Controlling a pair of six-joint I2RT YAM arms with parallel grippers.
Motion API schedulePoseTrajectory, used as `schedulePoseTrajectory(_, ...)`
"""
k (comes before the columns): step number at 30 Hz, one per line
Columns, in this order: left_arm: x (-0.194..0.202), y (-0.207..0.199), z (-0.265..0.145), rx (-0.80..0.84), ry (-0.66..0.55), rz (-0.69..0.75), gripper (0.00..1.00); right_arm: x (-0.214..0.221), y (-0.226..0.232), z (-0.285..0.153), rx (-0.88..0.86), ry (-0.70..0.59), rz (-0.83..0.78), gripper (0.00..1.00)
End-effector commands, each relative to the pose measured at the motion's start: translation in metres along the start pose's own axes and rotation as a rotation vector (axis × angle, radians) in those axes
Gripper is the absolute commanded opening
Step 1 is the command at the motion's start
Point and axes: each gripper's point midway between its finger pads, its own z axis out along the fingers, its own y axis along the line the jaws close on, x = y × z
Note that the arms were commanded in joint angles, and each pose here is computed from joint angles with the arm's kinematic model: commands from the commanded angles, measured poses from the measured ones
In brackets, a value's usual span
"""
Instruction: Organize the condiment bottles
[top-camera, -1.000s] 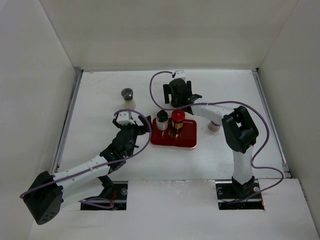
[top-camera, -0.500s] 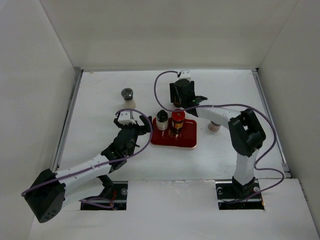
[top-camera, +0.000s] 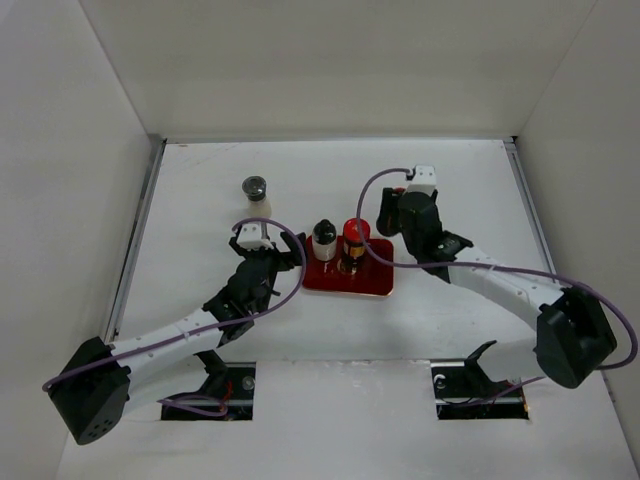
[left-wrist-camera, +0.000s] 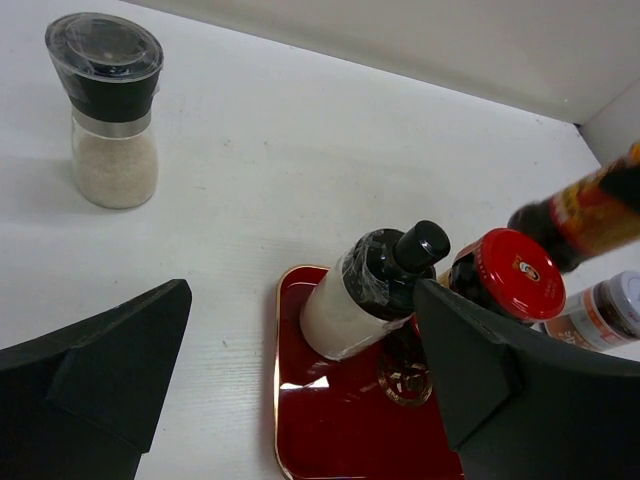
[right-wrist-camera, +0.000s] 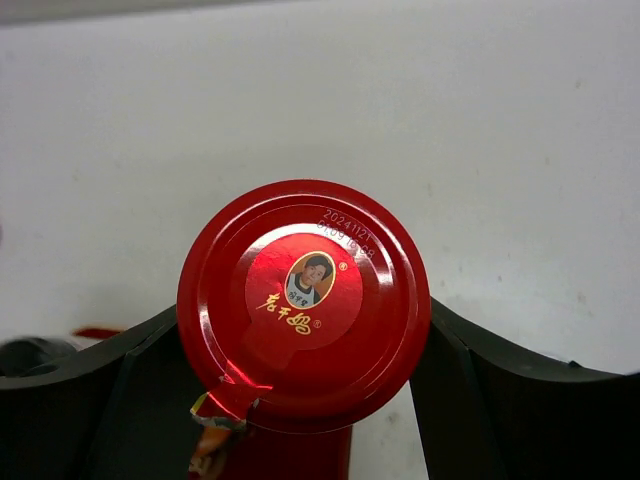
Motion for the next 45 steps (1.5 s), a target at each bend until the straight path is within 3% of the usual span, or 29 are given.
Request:
schedulePoseTrajectory(1,-0.014,-0.011,0.002,0.033,-0.042,-0.047,0.96,-0.013,0.005,-0.006,-0.018,-0.078,0.107,0.62)
schedulePoseTrajectory(14,-0.015,-0.013,0.0,0.041,-0.045,-0.051,0.96,0.034,0.037,-0.013,-0.094,-0.015,0.085,0.62)
schedulePoseTrajectory(22,-0.017,-0.013,-0.001,0.043,-0.052,-0.057,0.96,0.063,0.037,0.002,-0.042,0.032,0.034,0.68)
schedulePoseTrajectory(24,-0.017,-0.011,0.0,0.036,-0.049,-0.054,0.96,0.064,0.038,0.003,-0.032,0.033,0.025,0.74)
schedulePoseTrajectory(27,-0.019,-0.012,-0.002,0.041,-0.056,-0.06,0.96,0.06,0.041,-0.002,-0.029,0.02,0.003,0.91)
schedulePoseTrajectory(31,-0.022,-0.011,-0.003,0.04,-0.063,-0.065,0.96,0.038,0.04,-0.017,-0.041,-0.015,0.032,0.98)
schedulePoseTrajectory(36,-0.026,-0.009,-0.005,0.037,-0.073,-0.07,0.96,0.019,0.018,-0.045,-0.026,-0.051,0.09,1.0)
schedulePoseTrajectory(41,-0.026,-0.01,-0.005,0.038,-0.068,-0.067,0.94,0.031,-0.056,-0.047,0.19,-0.042,0.137,1.0)
schedulePoseTrajectory(45,-0.025,-0.011,-0.004,0.042,-0.064,-0.066,0.94,0.052,-0.1,-0.036,0.308,0.04,0.136,1.0)
